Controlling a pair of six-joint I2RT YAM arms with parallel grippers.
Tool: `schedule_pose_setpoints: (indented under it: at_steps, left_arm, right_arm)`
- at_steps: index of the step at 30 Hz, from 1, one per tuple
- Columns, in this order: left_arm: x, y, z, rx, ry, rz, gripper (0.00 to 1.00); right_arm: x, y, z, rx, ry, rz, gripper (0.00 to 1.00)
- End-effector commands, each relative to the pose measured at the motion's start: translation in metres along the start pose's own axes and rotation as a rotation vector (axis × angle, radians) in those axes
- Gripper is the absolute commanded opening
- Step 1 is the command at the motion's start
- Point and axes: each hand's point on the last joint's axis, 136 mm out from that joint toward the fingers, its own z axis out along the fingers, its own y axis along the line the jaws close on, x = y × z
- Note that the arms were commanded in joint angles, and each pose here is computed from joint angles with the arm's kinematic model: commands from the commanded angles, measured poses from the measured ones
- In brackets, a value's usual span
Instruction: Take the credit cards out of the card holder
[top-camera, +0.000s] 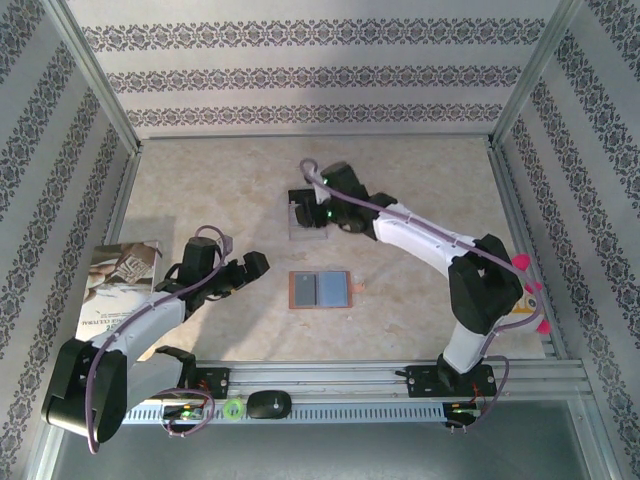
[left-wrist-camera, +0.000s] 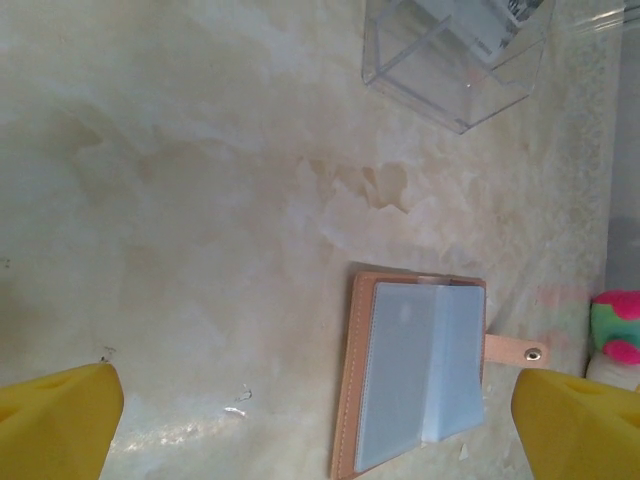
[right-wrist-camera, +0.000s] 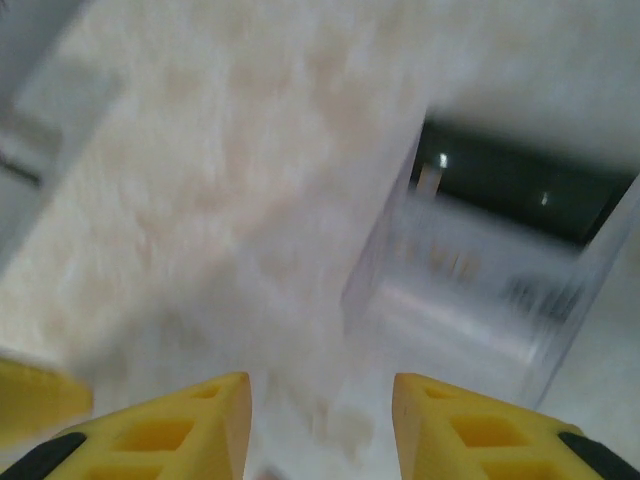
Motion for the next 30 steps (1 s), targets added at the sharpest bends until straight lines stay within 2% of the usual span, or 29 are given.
schedule_pose_setpoints:
  at_steps: [1,4,7,14,30]
  left_arm:
    - [-0.010,-0.004,-0.008,0.021,-0.050,0.006,1.00]
    - [-0.016,-0.011,-0.018,0.027,-0.092,0.033,1.00]
    - [-0.025,-0.021,-0.032,0.023,-0.139,0.076,0.98]
    - [-0.038,-0.028,-0.061,-0.029,-0.227,0.142,0.98]
    - [-0.027,-0.016,-0.055,-0.056,-0.186,0.125,1.00]
  right_arm:
    - [0.077,0.020,-0.006,0.073,0.220,-0.036,0.42]
    - [0.118,0.030,-0.005,0.127,0.324,-0.123,0.42]
    - [0.138,0.043,0.000,0.133,0.362,-0.189,0.41]
    - [0.153,0.047,0.015,0.219,0.398,-0.328,0.40]
    - [0.178,0.049,0.035,0.268,0.460,-0.474,0.39]
